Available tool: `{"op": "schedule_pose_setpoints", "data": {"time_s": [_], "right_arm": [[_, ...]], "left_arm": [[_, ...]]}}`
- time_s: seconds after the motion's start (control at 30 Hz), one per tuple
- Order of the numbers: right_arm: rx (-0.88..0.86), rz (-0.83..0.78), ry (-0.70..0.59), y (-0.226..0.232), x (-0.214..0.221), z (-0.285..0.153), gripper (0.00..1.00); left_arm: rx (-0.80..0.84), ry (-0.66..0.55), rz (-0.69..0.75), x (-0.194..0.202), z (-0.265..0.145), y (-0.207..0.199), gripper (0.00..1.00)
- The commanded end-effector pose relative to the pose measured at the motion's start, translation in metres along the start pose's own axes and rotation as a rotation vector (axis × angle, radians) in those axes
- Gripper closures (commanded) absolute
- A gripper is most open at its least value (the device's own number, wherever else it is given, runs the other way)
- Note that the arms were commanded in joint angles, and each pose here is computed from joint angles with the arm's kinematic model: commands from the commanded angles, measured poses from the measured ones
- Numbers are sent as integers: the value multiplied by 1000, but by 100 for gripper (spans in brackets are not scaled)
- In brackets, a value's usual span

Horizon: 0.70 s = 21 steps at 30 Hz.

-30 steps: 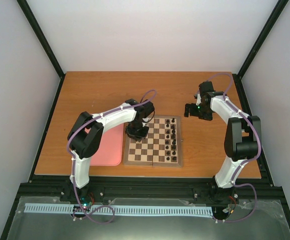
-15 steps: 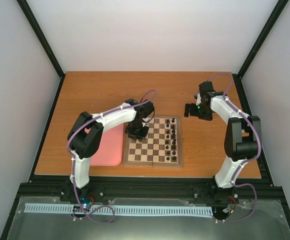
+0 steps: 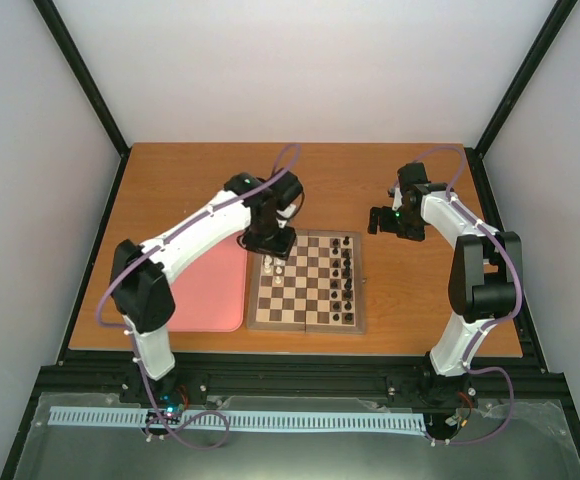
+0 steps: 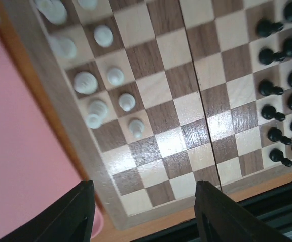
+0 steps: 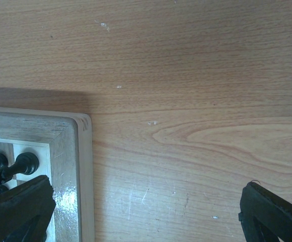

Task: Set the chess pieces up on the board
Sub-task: Place the chess piece on the chessboard, then pick up the chess piece from the storage box.

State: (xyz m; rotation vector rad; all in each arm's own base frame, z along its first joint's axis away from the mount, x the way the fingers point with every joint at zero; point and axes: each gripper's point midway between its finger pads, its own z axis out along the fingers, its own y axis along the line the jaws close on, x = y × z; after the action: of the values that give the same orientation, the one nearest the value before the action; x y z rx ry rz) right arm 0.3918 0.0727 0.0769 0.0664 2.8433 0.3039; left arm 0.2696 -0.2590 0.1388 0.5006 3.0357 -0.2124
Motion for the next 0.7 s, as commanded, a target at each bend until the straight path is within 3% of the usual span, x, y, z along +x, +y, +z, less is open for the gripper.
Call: {"op": "schedule_pose_setpoints", "data": {"time_s": [0.0, 0.33, 0.67], "right_arm": [[-5, 9, -24, -2, -7, -5, 0], [-14, 12, -31, 1, -12, -6, 0], [1, 6, -25, -2, -10, -7, 0]], "left_arm": [[-98, -116, -17, -12, -49, 27, 42], [-156, -149, -362, -44, -25, 172, 45], [-184, -111, -459, -58, 18, 234, 49]]}}
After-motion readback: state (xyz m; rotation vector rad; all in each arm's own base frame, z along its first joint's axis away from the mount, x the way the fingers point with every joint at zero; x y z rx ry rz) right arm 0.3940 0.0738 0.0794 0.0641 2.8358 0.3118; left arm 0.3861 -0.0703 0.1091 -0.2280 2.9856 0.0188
